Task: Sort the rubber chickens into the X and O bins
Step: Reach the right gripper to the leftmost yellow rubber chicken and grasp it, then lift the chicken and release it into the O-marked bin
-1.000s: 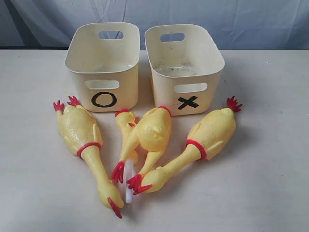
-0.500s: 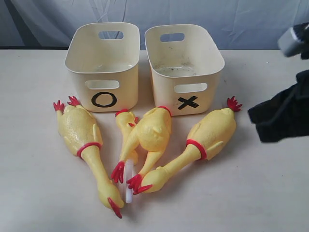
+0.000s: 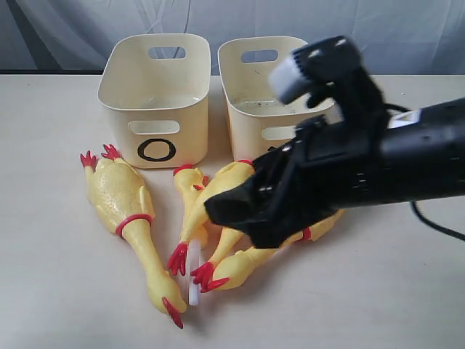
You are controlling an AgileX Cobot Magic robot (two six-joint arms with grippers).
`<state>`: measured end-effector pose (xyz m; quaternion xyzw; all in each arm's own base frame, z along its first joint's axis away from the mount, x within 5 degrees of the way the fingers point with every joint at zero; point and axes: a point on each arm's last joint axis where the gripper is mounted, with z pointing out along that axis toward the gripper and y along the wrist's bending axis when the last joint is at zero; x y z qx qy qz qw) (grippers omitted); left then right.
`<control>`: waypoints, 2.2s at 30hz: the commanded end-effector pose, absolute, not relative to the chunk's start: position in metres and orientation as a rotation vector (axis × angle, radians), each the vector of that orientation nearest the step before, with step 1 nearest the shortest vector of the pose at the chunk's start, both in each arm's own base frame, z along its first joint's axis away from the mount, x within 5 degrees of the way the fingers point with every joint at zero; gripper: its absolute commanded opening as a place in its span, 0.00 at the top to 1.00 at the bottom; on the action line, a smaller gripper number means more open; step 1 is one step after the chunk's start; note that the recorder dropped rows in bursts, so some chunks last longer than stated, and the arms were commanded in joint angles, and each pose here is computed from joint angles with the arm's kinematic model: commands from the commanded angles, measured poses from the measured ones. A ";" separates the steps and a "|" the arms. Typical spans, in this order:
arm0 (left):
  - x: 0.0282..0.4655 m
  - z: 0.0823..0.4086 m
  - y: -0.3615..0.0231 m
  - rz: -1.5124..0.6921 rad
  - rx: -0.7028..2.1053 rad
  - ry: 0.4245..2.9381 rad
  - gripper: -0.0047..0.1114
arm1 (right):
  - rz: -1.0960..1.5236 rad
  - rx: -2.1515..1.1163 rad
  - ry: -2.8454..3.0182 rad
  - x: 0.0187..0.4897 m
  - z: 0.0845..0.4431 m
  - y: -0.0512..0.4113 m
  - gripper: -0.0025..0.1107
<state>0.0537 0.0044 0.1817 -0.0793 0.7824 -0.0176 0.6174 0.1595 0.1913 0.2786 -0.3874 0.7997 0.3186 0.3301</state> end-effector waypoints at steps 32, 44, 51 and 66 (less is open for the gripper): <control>0.054 0.185 0.004 -0.041 -0.179 1.789 0.96 | 0.520 -1.396 2.463 0.225 0.118 0.348 0.97; 0.054 0.185 0.004 -0.041 -0.179 1.789 0.96 | 0.808 -1.518 2.028 0.223 0.251 0.416 0.99; 0.054 0.185 0.004 -0.041 -0.179 1.789 0.96 | -0.352 -1.666 1.853 0.267 0.344 0.359 0.99; 0.054 0.185 0.004 -0.041 -0.179 1.789 0.96 | -1.011 -1.554 1.686 0.315 0.352 0.327 0.99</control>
